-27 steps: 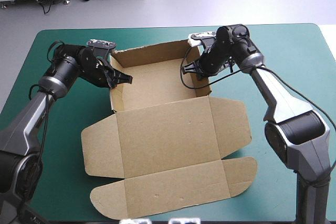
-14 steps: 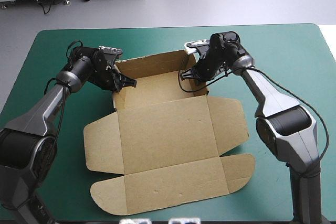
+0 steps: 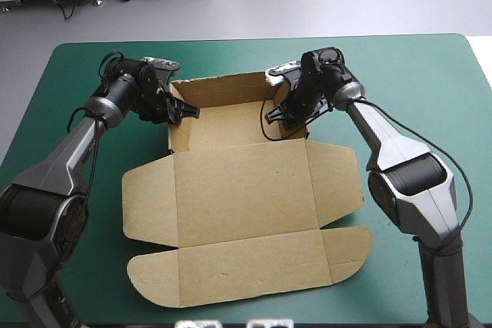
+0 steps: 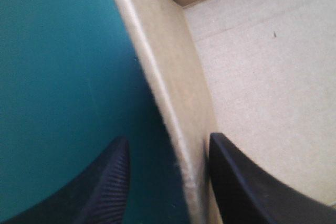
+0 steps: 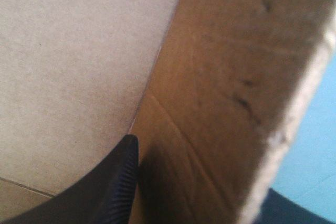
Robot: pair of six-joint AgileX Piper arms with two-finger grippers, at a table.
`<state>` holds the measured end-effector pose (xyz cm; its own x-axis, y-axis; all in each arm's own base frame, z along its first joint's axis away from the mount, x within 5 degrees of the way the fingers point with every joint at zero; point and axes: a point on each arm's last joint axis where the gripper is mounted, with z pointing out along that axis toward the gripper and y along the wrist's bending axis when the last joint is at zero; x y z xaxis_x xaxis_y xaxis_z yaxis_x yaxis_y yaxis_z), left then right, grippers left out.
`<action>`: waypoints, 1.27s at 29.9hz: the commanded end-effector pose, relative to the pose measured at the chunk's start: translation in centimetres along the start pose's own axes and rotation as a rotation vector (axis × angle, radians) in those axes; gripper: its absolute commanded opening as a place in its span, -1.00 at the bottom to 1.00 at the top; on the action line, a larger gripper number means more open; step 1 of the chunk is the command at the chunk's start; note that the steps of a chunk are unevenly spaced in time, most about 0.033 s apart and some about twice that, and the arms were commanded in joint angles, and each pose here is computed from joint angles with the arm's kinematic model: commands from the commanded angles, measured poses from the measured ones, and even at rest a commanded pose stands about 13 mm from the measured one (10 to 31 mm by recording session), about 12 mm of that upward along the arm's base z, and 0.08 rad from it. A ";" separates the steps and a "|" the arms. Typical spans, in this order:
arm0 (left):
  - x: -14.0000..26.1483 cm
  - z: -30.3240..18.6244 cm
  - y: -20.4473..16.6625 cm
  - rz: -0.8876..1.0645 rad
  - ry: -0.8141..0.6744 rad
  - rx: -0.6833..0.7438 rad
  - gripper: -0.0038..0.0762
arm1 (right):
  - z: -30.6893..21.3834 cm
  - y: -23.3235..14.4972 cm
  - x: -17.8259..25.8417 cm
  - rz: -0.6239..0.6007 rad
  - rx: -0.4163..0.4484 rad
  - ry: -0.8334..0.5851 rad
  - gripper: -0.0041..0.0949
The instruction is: Fold the box
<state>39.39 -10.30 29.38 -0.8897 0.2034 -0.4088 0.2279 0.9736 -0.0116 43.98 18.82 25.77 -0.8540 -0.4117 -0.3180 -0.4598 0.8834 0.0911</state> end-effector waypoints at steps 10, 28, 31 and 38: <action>-1.8 -6.3 0.0 -0.061 -0.097 -0.001 0.06 | -9.9 0.5 -2.4 -0.052 0.049 -0.289 -0.15; 1.6 -28.1 -0.3 -0.049 -0.595 0.065 0.06 | -16.0 0.1 -1.7 -0.018 0.108 -0.425 -0.15; 4.8 -31.8 -0.2 -0.015 -0.673 0.062 0.06 | -15.2 0.0 -1.6 -0.015 0.106 -0.397 -0.15; 14.1 -36.6 0.1 0.076 -0.769 0.029 0.06 | -12.2 -0.3 -1.0 -0.005 0.093 -0.291 -0.15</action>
<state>16.74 -4.58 57.15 -0.3648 0.1041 -0.9252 0.2752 0.9614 -0.0003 43.42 17.06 34.67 -0.7655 -0.3657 -0.5294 -0.4346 0.9006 0.0064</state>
